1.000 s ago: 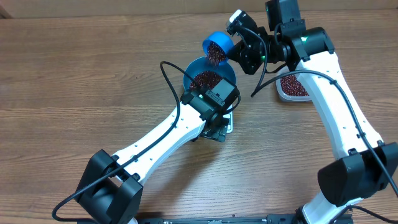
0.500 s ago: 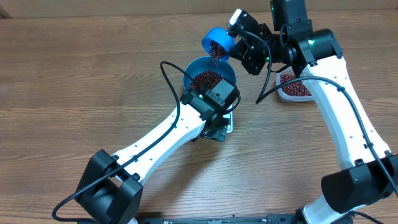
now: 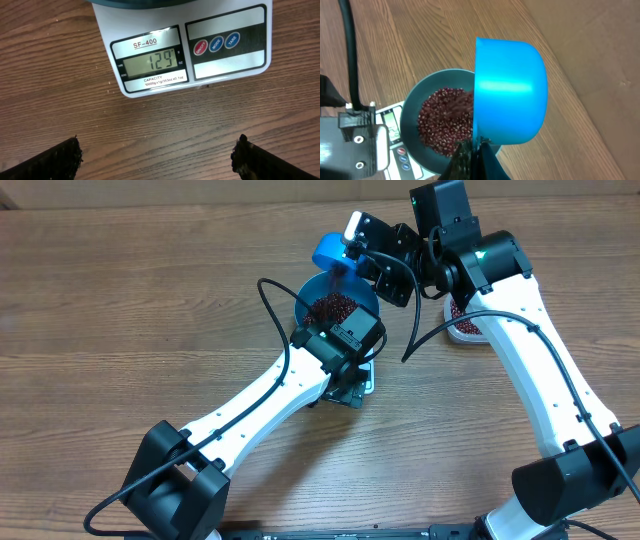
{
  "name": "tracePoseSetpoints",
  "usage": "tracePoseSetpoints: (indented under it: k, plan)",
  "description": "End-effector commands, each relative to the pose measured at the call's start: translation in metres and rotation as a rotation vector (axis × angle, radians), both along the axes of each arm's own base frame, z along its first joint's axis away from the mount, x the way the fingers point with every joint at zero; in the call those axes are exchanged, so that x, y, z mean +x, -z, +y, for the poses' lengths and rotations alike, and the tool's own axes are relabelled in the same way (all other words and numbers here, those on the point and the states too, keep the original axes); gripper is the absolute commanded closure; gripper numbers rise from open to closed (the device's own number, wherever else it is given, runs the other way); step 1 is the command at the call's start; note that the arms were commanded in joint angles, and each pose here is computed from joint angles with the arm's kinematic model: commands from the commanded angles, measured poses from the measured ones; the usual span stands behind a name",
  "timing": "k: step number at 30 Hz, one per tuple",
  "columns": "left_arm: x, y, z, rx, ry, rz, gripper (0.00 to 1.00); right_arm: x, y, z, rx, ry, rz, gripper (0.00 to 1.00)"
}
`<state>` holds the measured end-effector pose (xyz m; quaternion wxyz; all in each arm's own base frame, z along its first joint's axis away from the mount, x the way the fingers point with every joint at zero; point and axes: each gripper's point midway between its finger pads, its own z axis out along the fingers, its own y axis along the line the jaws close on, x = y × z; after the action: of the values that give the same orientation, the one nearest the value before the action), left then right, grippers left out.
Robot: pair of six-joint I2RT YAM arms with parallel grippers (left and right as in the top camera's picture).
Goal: Scoop item into bowl and weigh 150g on scale
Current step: 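Tilt the scoop over the teal bowl to pour beans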
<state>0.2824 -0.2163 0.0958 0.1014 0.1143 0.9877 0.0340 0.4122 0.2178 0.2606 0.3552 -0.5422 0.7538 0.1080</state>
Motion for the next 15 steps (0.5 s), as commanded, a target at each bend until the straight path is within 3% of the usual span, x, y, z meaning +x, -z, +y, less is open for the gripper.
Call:
tracePoseSetpoints:
  k: [1,15]
  plan:
    - [0.0021,-0.0084,0.0039,-0.006,-0.019,-0.029,0.01,0.0007,-0.0304,-0.0014,0.012,-0.002,-0.085,0.96]
    - [0.0021,-0.0084,0.0039,-0.006,-0.019,-0.029,0.01,0.0005,-0.0301,-0.0015,0.011,-0.002,-0.083,0.96]
